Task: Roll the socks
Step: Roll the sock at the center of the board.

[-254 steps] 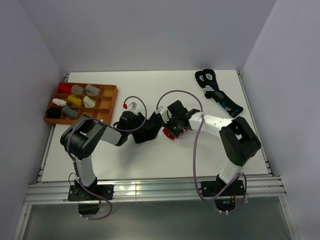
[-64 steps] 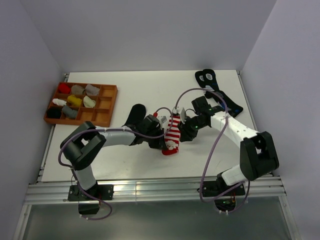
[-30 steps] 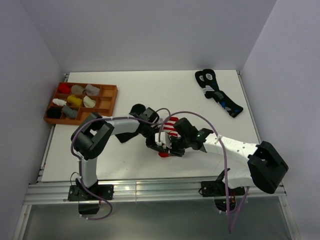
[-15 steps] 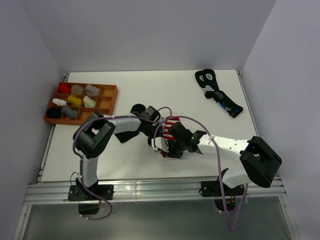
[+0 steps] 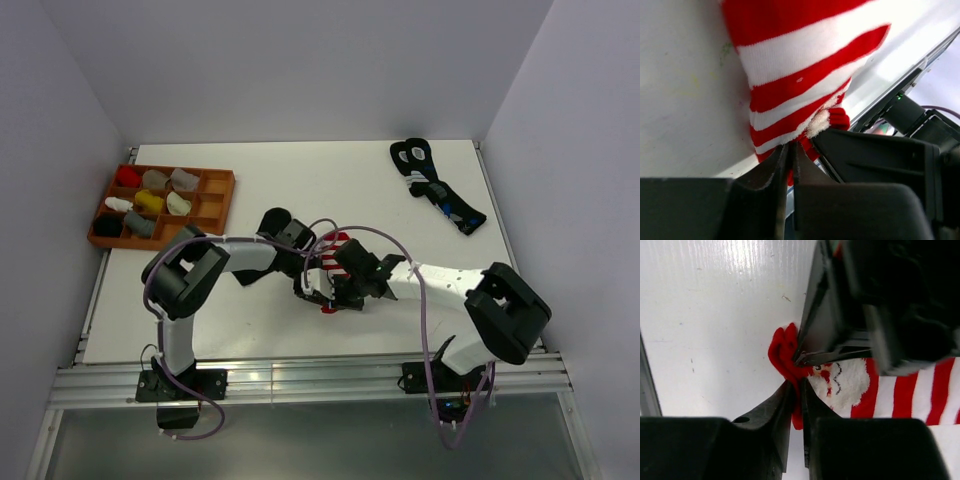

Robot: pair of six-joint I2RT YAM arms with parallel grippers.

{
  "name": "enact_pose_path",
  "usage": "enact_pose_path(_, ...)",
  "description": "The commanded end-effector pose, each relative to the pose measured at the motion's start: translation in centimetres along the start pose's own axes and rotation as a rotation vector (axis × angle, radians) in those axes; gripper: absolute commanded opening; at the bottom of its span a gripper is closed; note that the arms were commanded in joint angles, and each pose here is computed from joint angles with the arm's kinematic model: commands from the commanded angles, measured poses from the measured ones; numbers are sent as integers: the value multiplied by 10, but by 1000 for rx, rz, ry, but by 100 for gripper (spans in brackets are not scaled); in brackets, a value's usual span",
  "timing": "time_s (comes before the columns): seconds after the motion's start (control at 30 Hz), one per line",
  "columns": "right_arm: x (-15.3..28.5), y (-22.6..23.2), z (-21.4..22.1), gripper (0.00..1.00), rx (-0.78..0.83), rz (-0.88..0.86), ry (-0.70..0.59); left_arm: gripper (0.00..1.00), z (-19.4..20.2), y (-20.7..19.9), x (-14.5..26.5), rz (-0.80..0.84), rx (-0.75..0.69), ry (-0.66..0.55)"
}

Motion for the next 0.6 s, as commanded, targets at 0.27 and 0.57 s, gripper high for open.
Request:
enact_pose_path(0.27, 13, -15, 10, 15, -250, -220, 16, 31, -2, -22, 12, 113, 13, -203)
enact_pose_path(0.57, 7, -17, 21, 13, -400, -394, 77, 35, -2, -19, 14, 85, -1, -391)
Point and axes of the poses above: each gripper's point midway between its finger pads, its own x axis back along the fingers, its own y axis along the line the jaws close on, z = x × y, the point moved 4 cm from there along x, back along the fingers, and after that the axes turned 1 degree about -x, right-handed, at the moved point
